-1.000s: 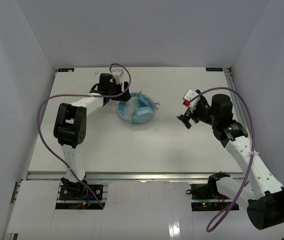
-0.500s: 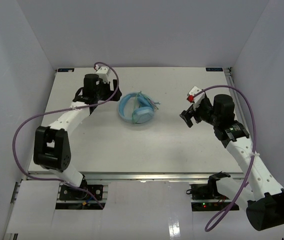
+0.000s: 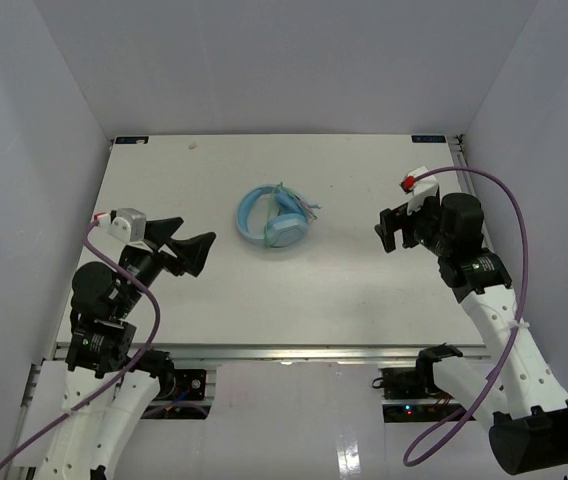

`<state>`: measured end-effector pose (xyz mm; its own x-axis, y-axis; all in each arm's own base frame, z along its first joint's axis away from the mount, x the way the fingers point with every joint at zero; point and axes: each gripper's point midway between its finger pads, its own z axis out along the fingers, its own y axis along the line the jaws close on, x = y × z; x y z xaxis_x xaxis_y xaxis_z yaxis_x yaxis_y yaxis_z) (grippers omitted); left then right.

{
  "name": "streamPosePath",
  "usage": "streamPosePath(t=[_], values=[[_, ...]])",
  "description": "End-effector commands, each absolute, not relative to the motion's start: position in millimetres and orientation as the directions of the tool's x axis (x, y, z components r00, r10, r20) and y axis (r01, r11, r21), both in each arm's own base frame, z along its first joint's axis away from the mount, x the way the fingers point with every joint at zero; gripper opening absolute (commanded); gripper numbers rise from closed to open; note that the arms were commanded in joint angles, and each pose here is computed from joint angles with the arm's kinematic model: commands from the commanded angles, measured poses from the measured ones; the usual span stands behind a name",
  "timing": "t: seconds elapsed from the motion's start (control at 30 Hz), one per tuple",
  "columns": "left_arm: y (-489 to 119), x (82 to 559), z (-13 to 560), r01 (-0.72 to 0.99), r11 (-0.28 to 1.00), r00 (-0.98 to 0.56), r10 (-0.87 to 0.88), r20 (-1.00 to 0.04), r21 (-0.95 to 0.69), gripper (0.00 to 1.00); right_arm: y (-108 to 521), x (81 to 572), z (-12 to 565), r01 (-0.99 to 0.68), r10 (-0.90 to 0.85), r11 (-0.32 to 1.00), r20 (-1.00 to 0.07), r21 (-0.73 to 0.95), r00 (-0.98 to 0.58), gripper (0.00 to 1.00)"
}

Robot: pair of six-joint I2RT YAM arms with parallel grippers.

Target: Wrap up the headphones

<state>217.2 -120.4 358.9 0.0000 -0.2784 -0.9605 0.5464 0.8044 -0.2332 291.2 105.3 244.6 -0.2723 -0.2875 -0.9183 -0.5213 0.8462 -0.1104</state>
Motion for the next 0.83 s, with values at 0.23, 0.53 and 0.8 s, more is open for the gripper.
streamPosePath(t=[0.23, 0.53, 0.8], values=[[-118, 194, 311, 0.519, 0.801, -0.149, -0.258, -0.955, -0.298, 0.98, 68, 286, 279, -0.324, -0.157, 0.943, -0.959, -0.075, -0.235, 0.9], [-119, 193, 302, 0.516, 0.796, -0.177, -0.262, -0.949, -0.316, 0.98, 69, 276, 280, -0.337, -0.151, 0.939, -0.965, -0.071, -0.217, 0.9], [-119, 194, 297, 0.506, 0.8, -0.192, -0.261, -0.946, -0.324, 0.98, 70, 274, 286, -0.343, -0.14, 0.937, -0.969, -0.063, -0.203, 0.9]])
